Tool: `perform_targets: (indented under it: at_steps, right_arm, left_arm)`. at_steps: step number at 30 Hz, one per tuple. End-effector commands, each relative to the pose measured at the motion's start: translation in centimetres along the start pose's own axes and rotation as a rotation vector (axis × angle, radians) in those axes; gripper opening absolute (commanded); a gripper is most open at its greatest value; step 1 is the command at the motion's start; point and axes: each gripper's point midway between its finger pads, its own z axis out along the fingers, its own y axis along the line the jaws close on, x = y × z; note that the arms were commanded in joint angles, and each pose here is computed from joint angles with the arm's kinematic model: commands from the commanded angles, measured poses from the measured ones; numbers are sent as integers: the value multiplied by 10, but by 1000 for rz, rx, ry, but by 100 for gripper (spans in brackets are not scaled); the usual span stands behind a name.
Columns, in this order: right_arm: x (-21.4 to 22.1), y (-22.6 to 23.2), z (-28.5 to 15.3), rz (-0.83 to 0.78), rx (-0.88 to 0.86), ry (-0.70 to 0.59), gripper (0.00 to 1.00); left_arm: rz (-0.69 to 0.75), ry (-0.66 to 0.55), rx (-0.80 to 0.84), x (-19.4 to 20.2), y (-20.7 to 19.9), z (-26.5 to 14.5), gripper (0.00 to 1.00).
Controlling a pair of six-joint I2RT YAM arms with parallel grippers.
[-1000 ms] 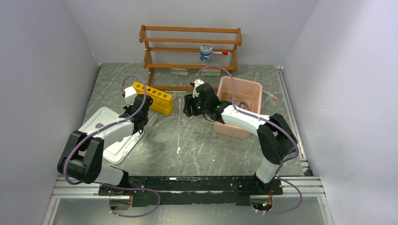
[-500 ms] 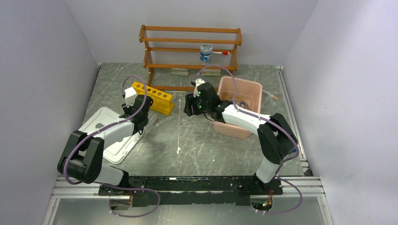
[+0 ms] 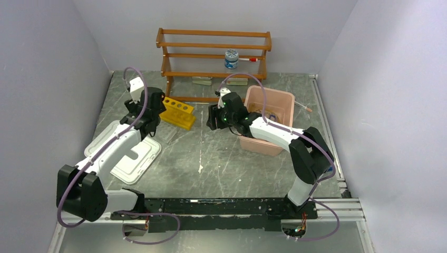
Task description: Organize the chemistry lab equipment
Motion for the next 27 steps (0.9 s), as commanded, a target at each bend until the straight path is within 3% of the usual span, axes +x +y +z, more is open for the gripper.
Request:
perform_targets:
  at_steps: [1,10,16,24,27]
  right_arm:
    - [-19,-6,5,-2,35,-37,58]
    - [-58,-37,39,12,245,-101,57]
    - [-58,-66,70,14,405,-84,60]
    - [-48,-94,101,-37,532,-66,57]
    - [-47,-102,103,-82,556,-61,62]
  left_arm:
    - [30,72,123,-12,-19,-9,77]
    - [4,288,678,-6,-126,-49,78]
    - [17,342,734,0,-144,-47,77]
    - [47,400,797,12,-167,-37,65]
    - [55,408,817,15,-170,-37,65]
